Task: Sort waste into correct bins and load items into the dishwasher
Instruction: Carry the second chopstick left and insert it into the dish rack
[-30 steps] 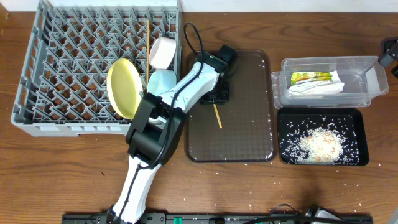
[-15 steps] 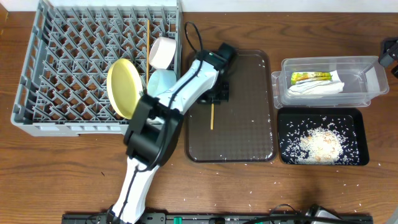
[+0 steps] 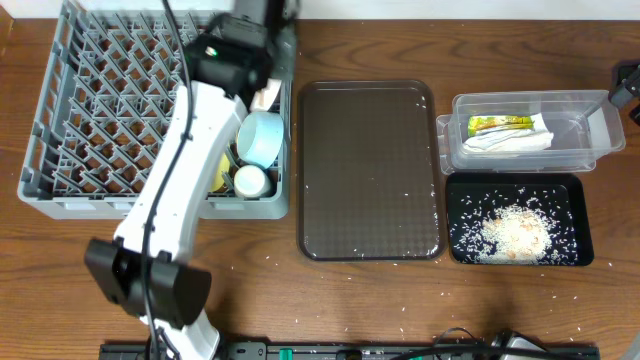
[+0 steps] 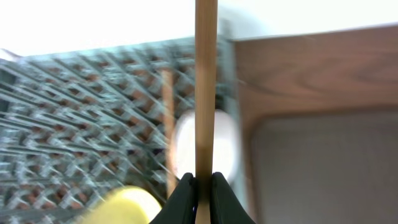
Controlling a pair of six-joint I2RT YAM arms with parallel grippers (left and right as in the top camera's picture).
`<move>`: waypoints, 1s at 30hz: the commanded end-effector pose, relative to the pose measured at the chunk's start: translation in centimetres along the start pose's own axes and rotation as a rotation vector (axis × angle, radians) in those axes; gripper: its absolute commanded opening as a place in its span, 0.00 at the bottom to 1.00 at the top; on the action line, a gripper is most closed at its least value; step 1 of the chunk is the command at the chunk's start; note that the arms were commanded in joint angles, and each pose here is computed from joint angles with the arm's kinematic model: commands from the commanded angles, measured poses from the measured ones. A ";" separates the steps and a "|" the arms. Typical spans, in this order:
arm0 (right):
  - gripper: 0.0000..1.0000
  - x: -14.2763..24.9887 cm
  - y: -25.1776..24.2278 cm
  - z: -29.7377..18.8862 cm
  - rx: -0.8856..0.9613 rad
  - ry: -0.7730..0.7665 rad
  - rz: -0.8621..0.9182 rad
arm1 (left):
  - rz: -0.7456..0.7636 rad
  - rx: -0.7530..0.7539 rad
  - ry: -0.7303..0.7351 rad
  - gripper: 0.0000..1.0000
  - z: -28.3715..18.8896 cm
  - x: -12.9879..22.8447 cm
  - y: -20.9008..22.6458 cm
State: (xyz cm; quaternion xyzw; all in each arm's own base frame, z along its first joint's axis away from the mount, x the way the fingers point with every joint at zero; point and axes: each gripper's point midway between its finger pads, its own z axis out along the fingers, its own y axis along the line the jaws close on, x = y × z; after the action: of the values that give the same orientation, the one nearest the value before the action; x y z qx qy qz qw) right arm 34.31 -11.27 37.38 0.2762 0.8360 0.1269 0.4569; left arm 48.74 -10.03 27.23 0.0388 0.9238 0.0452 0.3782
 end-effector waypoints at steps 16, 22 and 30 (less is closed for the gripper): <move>0.99 -0.5 -0.1 -0.3 0.003 -0.015 0.011 | 0.061 -0.181 0.091 0.34 16.0 3.7 7.9; 0.99 -0.5 -0.1 -0.3 0.003 -0.015 0.011 | 0.012 -0.184 0.033 0.52 12.3 1.4 8.5; 0.99 -0.5 -0.1 -0.3 0.003 -0.015 0.011 | -0.192 -0.106 0.059 0.67 -2.3 1.8 9.0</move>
State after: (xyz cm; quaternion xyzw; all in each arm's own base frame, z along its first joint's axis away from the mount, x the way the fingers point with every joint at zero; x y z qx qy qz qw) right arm 34.31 -11.27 37.39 0.2762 0.8359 0.1269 0.4571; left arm 49.73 -0.56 21.86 -0.0189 0.9460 0.1094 0.3047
